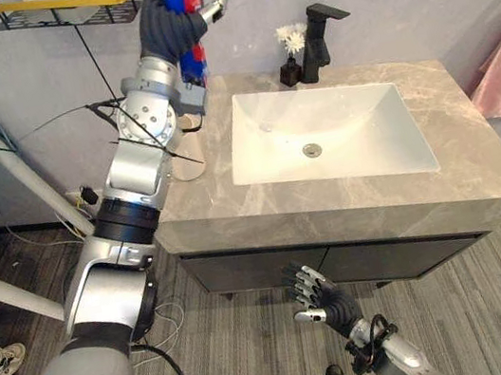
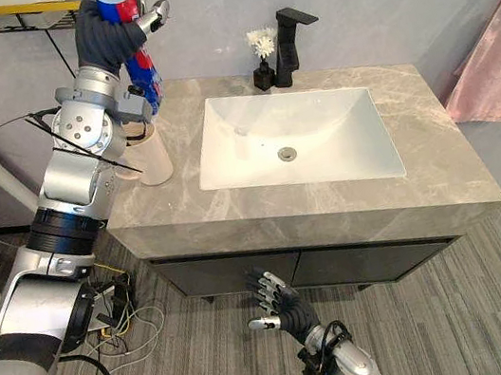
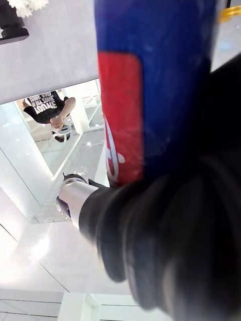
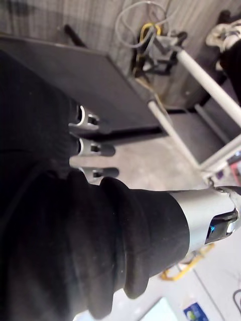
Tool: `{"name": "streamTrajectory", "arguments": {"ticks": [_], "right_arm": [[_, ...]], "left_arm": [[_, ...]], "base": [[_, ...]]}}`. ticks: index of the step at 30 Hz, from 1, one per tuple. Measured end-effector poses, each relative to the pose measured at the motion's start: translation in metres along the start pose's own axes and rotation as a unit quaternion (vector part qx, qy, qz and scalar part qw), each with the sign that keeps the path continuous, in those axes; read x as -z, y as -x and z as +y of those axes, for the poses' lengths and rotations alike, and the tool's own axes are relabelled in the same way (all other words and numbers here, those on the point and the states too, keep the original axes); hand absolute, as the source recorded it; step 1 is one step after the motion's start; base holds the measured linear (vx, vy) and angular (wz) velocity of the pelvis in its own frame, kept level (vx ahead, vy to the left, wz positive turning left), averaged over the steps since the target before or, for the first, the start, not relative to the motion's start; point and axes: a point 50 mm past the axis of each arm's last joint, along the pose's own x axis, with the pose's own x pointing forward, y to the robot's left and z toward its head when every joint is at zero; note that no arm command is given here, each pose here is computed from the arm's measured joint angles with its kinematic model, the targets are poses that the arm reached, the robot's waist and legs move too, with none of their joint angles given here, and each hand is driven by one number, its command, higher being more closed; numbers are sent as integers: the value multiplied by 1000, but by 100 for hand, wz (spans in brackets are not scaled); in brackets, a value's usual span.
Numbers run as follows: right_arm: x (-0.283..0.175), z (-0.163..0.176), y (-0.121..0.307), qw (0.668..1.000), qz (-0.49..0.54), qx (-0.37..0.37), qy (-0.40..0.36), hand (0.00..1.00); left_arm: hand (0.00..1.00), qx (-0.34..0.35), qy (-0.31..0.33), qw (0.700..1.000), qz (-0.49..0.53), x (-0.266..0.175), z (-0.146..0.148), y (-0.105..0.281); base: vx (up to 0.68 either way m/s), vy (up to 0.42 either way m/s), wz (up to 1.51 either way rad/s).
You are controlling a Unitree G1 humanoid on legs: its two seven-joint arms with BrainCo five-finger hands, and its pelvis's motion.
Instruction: Organize washtable
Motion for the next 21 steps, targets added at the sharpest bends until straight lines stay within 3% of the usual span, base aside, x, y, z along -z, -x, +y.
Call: {"name": "streamTrajectory", "arguments": {"ticks": [8,21], "right_arm": [[2,-4,3,1000,9,11,18,0],[0,-10,6,1000,2,25,19,0]], "left_arm": [[100,-39,1,999,-4,-2,13,-1],[100,-77,-51,994,-53,-33,43,-15]], "base": [[4,0,0],[9,3,1]]}}
